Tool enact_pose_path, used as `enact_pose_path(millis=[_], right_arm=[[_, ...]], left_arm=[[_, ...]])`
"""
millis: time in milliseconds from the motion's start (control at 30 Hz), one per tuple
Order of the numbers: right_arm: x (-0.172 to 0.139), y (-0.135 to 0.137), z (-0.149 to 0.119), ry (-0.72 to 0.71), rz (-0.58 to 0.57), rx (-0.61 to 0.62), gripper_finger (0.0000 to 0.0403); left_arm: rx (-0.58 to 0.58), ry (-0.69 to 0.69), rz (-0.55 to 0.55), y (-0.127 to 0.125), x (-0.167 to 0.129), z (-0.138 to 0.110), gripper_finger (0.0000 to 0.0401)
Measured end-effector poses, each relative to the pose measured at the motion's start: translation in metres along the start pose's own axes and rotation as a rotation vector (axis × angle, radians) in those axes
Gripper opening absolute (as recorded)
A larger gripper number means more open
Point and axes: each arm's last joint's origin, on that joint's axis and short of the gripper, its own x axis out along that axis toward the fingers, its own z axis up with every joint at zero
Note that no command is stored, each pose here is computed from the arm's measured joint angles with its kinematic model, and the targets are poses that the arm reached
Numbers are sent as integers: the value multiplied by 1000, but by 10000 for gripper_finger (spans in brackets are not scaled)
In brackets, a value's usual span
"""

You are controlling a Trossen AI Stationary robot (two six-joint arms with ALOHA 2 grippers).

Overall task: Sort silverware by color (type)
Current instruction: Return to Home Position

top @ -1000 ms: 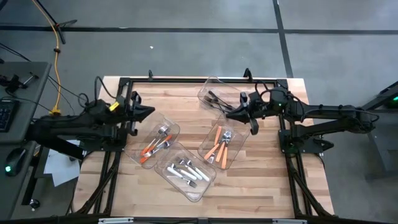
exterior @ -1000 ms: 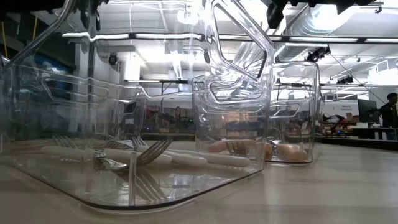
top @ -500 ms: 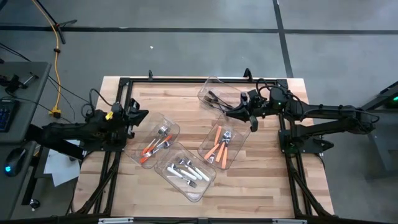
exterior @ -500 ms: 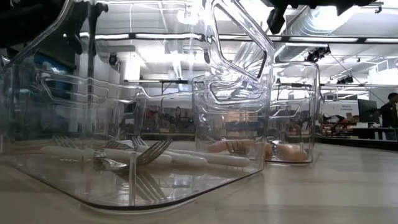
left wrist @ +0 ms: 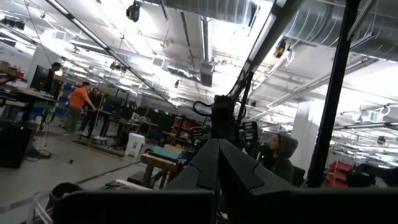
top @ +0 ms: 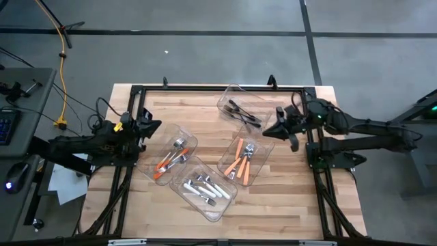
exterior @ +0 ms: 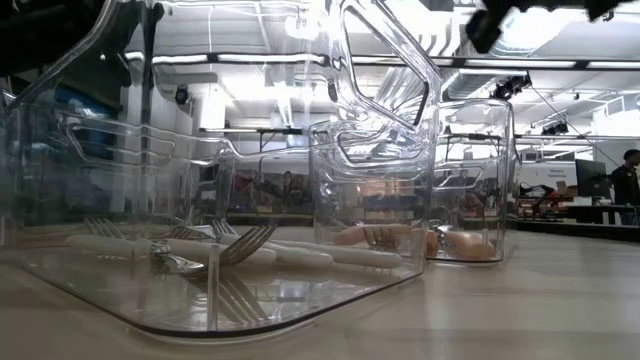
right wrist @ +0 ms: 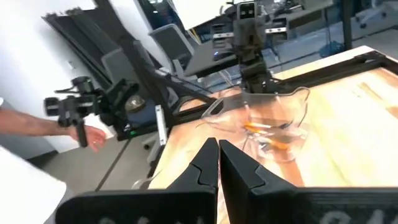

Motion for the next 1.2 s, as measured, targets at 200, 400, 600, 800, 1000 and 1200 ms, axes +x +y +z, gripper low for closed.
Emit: enact_pose_path(millis=[200,400,600,800,1000,1200], right_arm=[[-22,4,-49,-106,27,10,0],[-33,-1,-91,-223,66,-47,0],[-41,-5,-111,-264,90,-102,0],[-45,-9,-128,-267,127,-102,0],[-47,-15,-145,-258,118,-108,0],[-49,-16,-149,-227,100,-176,0]], left_arm=[[2,17,6,0,0,-2,1],[2,18,6,1,0,-2,1],[2,18,6,1,0,-2,1],[4,31,9,1,0,-3,1],[11,87,24,2,0,-8,1],[22,185,50,5,-2,-18,1]])
